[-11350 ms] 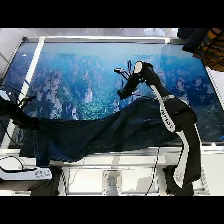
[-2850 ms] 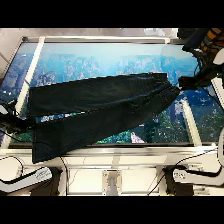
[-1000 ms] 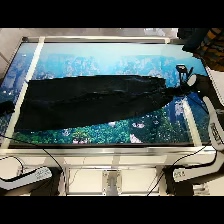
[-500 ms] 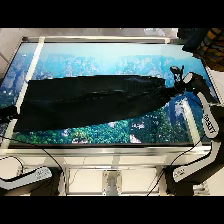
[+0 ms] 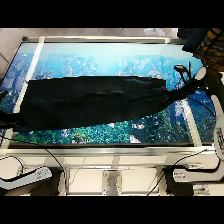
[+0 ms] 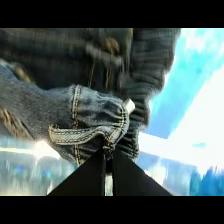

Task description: Fold the clothes and pants, and hang the long-sleeved shirts on hangers.

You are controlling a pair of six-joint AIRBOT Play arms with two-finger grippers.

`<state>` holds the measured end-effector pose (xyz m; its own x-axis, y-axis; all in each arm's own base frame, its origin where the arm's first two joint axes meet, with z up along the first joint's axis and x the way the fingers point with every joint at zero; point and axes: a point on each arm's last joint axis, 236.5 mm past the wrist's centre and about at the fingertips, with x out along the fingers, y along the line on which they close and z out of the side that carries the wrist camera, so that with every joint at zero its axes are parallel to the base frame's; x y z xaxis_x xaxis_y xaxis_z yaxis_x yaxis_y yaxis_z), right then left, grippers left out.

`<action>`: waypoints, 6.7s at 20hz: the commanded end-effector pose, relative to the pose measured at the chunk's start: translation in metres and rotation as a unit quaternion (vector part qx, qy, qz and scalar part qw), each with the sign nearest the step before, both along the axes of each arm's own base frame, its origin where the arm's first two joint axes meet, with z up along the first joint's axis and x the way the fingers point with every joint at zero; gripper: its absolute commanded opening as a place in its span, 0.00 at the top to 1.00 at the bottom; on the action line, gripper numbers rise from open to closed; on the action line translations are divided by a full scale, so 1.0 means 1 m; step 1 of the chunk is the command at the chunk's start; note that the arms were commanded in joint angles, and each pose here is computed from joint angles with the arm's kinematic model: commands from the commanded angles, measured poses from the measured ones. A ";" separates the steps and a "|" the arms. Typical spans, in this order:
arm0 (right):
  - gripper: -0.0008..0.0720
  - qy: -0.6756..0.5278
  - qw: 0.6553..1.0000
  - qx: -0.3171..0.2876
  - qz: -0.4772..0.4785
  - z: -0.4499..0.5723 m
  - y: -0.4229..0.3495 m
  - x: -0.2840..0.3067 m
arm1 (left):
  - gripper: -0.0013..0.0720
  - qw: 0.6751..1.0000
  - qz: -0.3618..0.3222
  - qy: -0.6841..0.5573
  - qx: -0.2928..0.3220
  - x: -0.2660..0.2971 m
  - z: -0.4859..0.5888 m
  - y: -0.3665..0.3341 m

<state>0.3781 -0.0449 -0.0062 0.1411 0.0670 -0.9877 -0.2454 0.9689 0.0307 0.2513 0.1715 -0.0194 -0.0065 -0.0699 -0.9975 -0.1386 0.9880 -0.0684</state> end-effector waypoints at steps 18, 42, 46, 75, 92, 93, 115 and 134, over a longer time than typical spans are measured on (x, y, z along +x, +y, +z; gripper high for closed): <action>0.97 -0.117 0.957 0.148 -0.219 0.003 0.003 -0.013 | 0.31 1.000 -0.005 -0.019 0.012 0.005 -0.006 0.002; 0.97 0.039 0.989 -0.011 -0.140 -0.011 0.006 -0.111 | 0.31 0.999 0.003 -0.053 -0.004 0.019 -0.001 -0.008; 0.97 -0.007 0.983 -0.010 -0.184 -0.026 -0.003 -0.070 | 0.31 0.998 0.004 -0.057 -0.008 0.021 -0.001 -0.010; 0.97 -0.096 0.975 -0.005 -0.201 -0.008 -0.007 -0.051 | 0.83 0.998 0.017 -0.061 -0.025 0.024 0.000 -0.017; 0.97 0.077 0.985 0.042 -0.147 -0.093 0.057 -0.067 | 0.83 0.998 0.017 -0.061 -0.025 0.024 0.001 -0.018; 0.97 0.100 0.986 0.037 -0.127 -0.095 0.064 -0.080 | 0.83 0.998 0.017 -0.062 -0.025 0.024 0.001 -0.018; 0.97 0.143 0.969 -0.063 -0.189 -0.039 -0.011 -0.226 | 0.83 0.997 0.017 -0.068 -0.020 0.027 0.001 -0.015; 0.52 -0.016 0.992 0.001 0.127 0.041 0.031 -0.150 | 0.95 0.926 -0.364 0.053 0.089 0.009 0.002 -0.013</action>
